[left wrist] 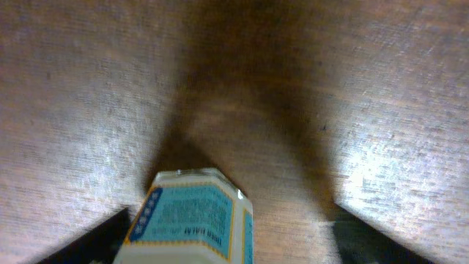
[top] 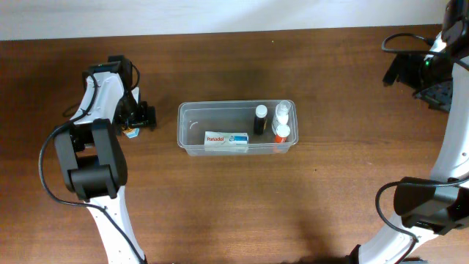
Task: Pack container
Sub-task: 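Move the left gripper to the balm jar and grasp it, then lift the balm jar and carry it into the container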
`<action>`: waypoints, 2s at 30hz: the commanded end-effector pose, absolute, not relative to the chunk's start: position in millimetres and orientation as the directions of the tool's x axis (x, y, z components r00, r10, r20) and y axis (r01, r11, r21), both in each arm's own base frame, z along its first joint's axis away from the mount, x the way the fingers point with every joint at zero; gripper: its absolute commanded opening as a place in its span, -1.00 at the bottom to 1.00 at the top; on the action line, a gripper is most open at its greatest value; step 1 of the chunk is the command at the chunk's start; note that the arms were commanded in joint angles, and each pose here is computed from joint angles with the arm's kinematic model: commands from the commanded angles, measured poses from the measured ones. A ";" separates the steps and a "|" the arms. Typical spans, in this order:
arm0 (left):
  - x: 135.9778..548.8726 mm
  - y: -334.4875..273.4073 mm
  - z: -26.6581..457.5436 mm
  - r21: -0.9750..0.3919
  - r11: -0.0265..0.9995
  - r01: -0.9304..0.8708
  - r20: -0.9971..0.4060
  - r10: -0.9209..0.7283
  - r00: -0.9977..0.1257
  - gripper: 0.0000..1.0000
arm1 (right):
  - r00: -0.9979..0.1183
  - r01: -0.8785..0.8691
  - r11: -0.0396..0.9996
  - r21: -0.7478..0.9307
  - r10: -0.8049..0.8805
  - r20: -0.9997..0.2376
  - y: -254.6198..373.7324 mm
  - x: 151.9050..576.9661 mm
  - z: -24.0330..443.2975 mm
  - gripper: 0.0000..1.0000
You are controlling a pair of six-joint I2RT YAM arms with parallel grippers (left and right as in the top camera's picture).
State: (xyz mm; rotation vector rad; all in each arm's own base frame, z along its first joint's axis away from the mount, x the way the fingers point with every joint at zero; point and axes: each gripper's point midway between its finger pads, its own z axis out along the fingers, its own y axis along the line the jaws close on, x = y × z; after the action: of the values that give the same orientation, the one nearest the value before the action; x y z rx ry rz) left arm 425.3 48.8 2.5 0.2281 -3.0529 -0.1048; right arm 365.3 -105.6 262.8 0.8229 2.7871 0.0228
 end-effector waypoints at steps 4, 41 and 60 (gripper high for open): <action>426.3 51.3 -6.9 0.071 0.988 -0.139 0.075 -0.144 -0.987 -0.06 | -0.811 0.541 0.838 0.073 0.543 -0.219 -107.0 364.3 262.6 0.97; 429.5 -23.2 127.4 -0.065 0.997 0.031 0.068 0.035 -0.997 -0.15 | -0.811 0.541 0.838 0.073 0.542 -0.219 -106.8 364.4 262.6 0.97; 414.4 -127.7 153.1 -0.157 0.924 0.348 -0.016 0.350 -0.937 -0.15 | -0.811 0.541 0.838 0.073 0.542 -0.219 -106.8 364.4 262.6 0.97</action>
State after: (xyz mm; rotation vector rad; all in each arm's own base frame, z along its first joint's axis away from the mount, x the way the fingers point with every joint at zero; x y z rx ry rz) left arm 418.3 -109.0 130.8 -0.4323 -3.0365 0.1978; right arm 365.1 -105.5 262.7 0.8241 2.7876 0.0229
